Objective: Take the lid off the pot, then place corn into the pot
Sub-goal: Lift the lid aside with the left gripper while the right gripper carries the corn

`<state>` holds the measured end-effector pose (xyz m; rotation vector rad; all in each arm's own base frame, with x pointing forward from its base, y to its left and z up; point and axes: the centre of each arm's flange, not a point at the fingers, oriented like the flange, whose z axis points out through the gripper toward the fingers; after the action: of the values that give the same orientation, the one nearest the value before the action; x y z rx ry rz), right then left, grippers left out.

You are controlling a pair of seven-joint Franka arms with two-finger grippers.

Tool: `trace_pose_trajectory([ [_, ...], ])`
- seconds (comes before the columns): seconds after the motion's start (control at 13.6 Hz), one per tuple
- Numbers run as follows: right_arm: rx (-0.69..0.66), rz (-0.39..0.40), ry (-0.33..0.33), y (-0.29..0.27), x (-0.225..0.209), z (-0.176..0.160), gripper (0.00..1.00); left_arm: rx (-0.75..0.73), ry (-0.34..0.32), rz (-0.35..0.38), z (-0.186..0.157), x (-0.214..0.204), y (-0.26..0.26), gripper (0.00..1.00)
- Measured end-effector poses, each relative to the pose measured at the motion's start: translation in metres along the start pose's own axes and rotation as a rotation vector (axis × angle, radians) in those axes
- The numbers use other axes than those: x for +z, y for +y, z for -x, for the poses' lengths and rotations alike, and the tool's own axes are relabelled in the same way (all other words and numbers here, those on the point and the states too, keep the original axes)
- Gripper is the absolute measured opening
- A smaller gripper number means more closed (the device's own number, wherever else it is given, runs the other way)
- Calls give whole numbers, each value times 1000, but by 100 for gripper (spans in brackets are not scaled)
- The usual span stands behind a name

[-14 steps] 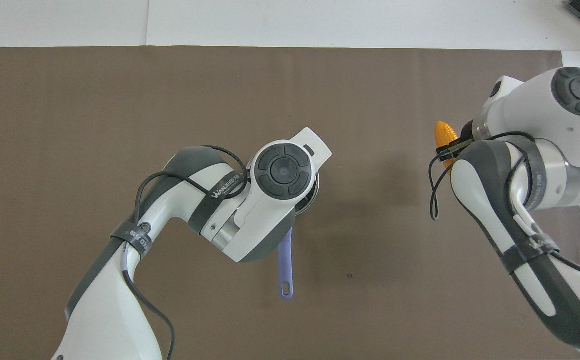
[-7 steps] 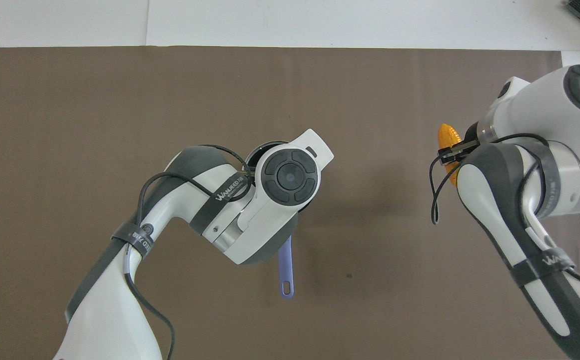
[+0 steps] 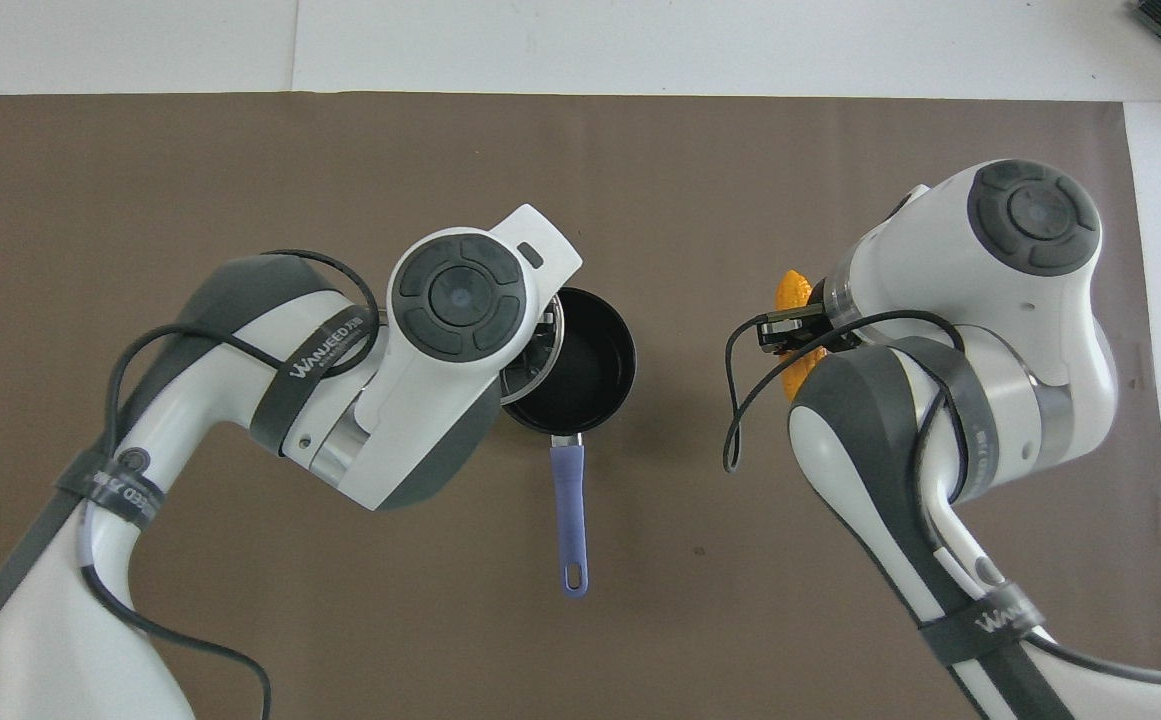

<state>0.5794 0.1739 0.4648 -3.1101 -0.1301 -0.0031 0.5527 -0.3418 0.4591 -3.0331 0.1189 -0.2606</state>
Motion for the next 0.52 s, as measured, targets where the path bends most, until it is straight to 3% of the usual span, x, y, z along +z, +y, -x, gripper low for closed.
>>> trace_pose_trajectory([
  [0.15, 4, -2, 9, -16, 1, 3, 40, 17, -18, -15, -10, 18, -45, 61],
  [0.52, 84, -25, 60, -97, 23, 10, 40, 89, 27, 0, -5, 78, -165, 61],
])
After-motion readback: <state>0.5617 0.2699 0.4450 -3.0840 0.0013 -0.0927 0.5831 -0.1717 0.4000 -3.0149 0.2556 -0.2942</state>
